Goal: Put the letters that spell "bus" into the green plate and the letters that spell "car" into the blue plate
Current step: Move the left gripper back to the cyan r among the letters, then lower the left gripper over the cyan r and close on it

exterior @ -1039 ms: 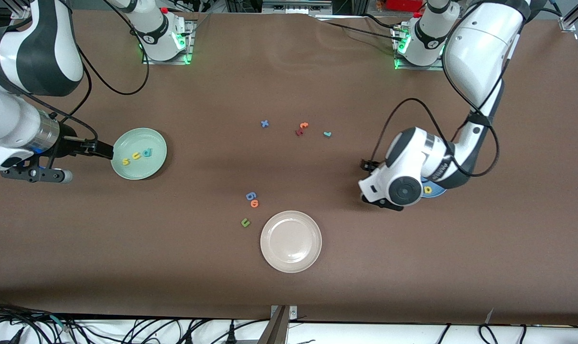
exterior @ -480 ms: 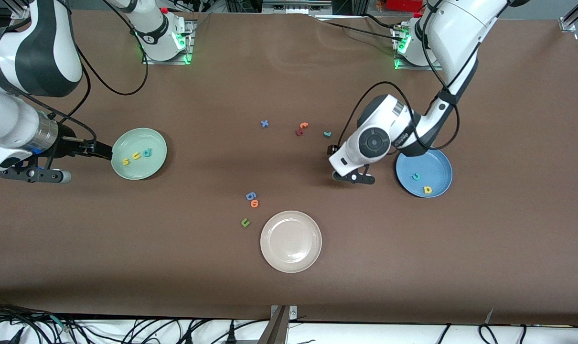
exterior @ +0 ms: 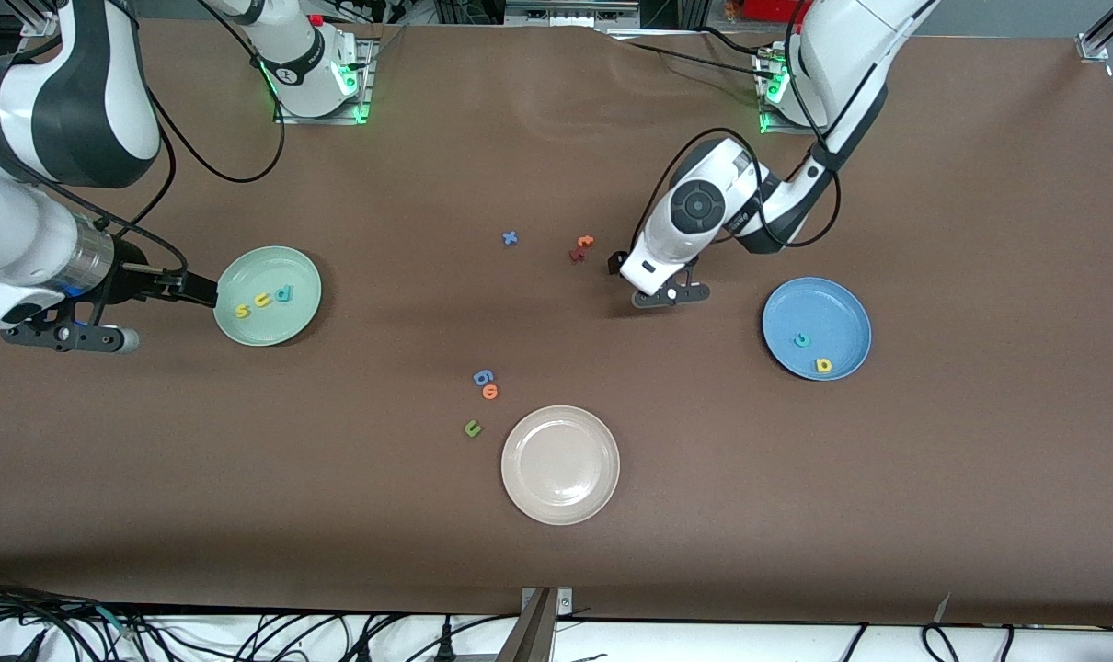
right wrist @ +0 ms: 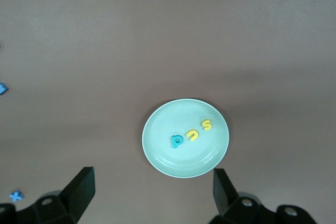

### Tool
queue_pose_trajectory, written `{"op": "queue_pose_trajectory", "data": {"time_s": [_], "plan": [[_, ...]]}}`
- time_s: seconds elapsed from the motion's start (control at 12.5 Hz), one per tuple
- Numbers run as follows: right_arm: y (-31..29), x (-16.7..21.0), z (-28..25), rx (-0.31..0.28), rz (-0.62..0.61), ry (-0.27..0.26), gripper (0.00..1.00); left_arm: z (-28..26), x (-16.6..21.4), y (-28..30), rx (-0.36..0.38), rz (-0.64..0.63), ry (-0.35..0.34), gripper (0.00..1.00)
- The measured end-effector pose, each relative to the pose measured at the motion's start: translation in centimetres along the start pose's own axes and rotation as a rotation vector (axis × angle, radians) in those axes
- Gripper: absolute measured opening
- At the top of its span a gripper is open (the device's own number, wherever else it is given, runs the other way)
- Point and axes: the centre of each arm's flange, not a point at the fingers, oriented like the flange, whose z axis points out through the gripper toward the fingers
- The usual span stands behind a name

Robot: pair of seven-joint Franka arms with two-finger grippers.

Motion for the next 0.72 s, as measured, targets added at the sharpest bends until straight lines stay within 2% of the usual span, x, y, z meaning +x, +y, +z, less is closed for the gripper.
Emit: {"op": "queue_pose_trajectory", "data": {"time_s": [0.32,0.72], "plan": [[0.0,0.0,0.0,0.000,0.000,0.000,1.00,0.2,-2.4,1.4,-0.008,-0.168,0.041,1.00],[-0.3,0.0,0.0,0.000,-0.006,0.000,1.00,0.2,-2.6,1.8,-0.040,-0.498,0.050,1.00]]}}
